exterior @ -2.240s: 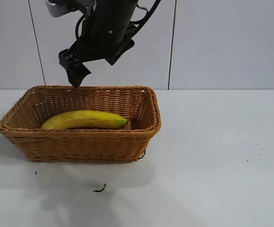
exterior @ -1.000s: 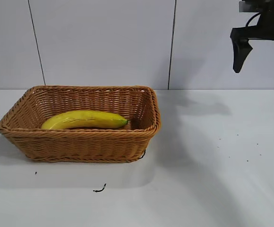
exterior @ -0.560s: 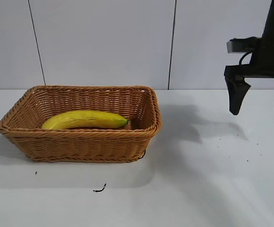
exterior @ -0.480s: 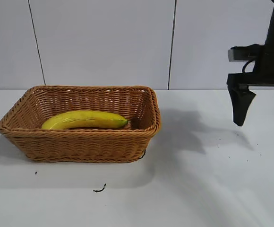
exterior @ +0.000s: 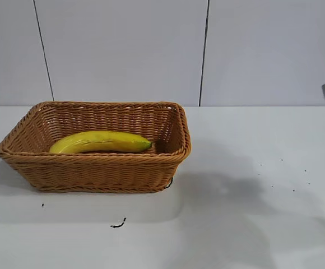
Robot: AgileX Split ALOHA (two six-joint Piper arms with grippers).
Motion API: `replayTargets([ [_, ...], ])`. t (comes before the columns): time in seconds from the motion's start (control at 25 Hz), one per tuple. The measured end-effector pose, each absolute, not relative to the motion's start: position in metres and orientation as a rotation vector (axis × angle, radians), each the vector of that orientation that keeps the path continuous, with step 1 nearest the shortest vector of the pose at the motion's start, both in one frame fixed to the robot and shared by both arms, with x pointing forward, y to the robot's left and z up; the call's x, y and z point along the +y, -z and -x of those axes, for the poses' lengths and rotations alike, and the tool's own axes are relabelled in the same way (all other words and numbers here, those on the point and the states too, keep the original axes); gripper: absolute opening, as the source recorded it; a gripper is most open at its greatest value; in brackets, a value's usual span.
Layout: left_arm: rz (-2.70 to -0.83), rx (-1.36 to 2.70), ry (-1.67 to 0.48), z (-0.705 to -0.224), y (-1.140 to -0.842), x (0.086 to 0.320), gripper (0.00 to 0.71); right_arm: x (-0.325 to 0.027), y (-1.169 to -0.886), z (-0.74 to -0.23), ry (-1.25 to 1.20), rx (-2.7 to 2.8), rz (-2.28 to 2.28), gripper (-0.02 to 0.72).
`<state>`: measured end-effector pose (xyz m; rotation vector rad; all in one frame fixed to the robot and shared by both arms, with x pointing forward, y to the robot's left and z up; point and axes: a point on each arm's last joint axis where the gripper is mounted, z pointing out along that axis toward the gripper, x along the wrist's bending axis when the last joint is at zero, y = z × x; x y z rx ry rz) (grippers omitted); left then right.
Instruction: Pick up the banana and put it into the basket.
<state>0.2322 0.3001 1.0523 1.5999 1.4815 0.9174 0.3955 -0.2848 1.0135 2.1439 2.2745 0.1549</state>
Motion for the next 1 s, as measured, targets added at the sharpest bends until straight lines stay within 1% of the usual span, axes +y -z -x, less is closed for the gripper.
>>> replayTargets([
  [0.24, -1.600, 1.482, -0.917, -0.232, -1.052, 0.300, 0.635, -0.288, -1.025, -0.337, -0.504, 2.092, -1.914, 0.689],
  [0.48, -1.600, 1.482, -0.917, -0.232, -1.052, 0.300, 0.635, -0.291, -1.048, -0.287, -0.803, 1.864, -1.675, 0.689],
  [0.76, -1.600, 1.482, -0.917, -0.232, -1.052, 0.300, 0.635, -0.294, -1.055, -0.240, -1.010, 1.650, -1.469, 0.689],
  [1.0, -1.600, 1.482, -0.917, -0.232, -1.052, 0.300, 0.635, -0.294, -1.055, -0.234, -1.029, 1.621, -1.445, 0.689],
])
